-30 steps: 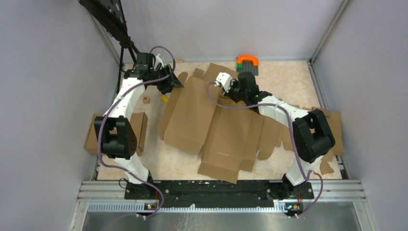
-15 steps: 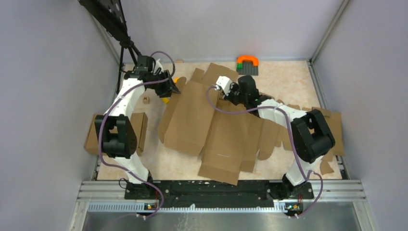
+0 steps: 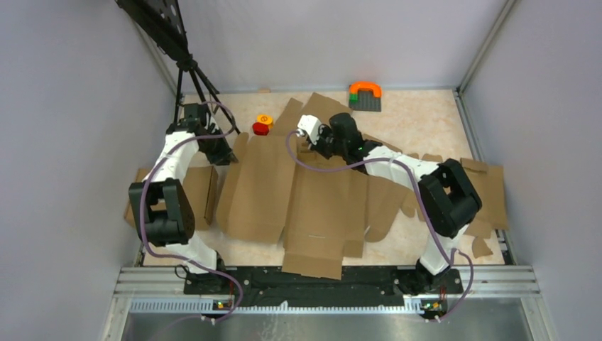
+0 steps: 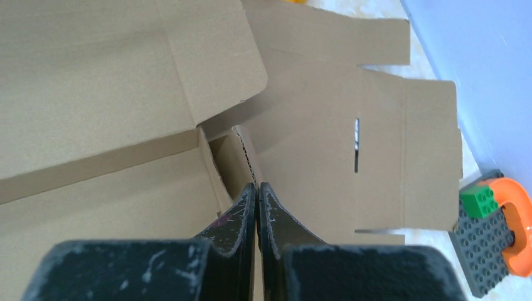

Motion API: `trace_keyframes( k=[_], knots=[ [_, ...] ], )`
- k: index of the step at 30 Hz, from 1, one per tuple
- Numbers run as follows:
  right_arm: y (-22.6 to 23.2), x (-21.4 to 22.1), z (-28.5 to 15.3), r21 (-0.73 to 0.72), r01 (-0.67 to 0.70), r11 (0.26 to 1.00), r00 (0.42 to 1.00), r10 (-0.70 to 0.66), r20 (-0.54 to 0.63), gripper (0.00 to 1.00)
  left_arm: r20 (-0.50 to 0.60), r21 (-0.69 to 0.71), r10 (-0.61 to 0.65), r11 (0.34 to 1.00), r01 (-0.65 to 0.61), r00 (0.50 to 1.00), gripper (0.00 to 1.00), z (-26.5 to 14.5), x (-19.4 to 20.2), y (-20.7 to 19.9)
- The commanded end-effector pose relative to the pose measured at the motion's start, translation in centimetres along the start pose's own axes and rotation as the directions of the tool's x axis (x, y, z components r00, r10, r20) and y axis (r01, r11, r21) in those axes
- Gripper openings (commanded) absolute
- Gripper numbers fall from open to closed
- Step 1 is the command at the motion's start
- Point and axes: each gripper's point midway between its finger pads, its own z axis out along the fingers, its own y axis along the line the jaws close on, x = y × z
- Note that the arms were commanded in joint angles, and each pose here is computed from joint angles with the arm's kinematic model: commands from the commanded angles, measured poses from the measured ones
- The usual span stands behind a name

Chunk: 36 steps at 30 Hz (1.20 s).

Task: Fold the paper box
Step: Fold the paper box at the center of the board.

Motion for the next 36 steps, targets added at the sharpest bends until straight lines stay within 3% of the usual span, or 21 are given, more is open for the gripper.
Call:
trace_keyframes(
  k=[1, 4, 7, 11, 17, 21, 24, 27, 30, 36],
  knots=[
    [0.7, -5.3, 1.2, -0.009, -0.033, 0.999, 0.994, 0.034, 0.102, 0.00, 0.116, -0.046, 0.005, 0.999, 0.001, 0.993, 0.14, -2.8, -1.8, 0.9],
    [1.0, -6.5, 2.2, -0.006, -0.033, 0.999, 0.993, 0.034, 0.116, 0.00, 0.125, -0.079, -0.008, 0.997, 0.018, 0.992, 0.10, -3.1, -2.0, 2.1],
    [1.3, -7.4, 3.3, -0.020, -0.034, 0.999, 0.993, 0.036, 0.116, 0.00, 0.132, -0.131, -0.011, 0.991, 0.029, 0.991, 0.23, -3.1, -2.1, 3.3],
    [2.0, -7.7, 4.3, -0.032, -0.039, 0.999, 0.993, 0.042, 0.113, 0.00, 0.141, -0.217, -0.014, 0.975, 0.045, 0.990, 0.28, -3.1, -2.4, 5.3],
    [2.9, -8.0, 5.0, -0.040, -0.024, 0.999, 0.992, 0.029, 0.119, 0.00, 0.116, -0.304, -0.005, 0.952, 0.040, 0.993, 0.70, -3.2, -2.8, 7.0],
    [3.2, -7.8, 5.5, -0.047, -0.015, 0.999, 0.995, 0.019, 0.095, 0.00, 0.144, -0.375, 0.008, 0.926, 0.048, 0.990, 0.79, -4.1, -3.4, 8.0],
    [3.2, -7.3, 5.5, -0.043, -0.009, 0.999, 0.997, 0.012, 0.075, 0.00, 0.178, -0.446, 0.022, 0.893, 0.061, 0.984, 0.98, -5.6, -4.2, 8.9],
    [3.2, -7.0, 5.4, -0.038, -0.001, 0.999, 0.998, 0.004, 0.070, 0.00, 0.242, -0.448, 0.038, 0.891, 0.077, 0.969, 0.99, -7.4, -5.2, 8.4],
    [3.2, -6.8, 5.3, -0.035, 0.005, 0.999, 0.998, -0.003, 0.067, 0.00, 0.327, -0.348, 0.077, 0.936, 0.044, 0.942, 0.99, -9.0, -5.8, 5.9],
    [3.4, -7.0, 5.1, -0.033, 0.043, 0.999, 0.993, -0.039, 0.108, 0.00, 0.529, -0.224, 0.140, 0.974, -0.021, 0.837, 0.99, -12.3, -6.9, 2.9]
  ],
)
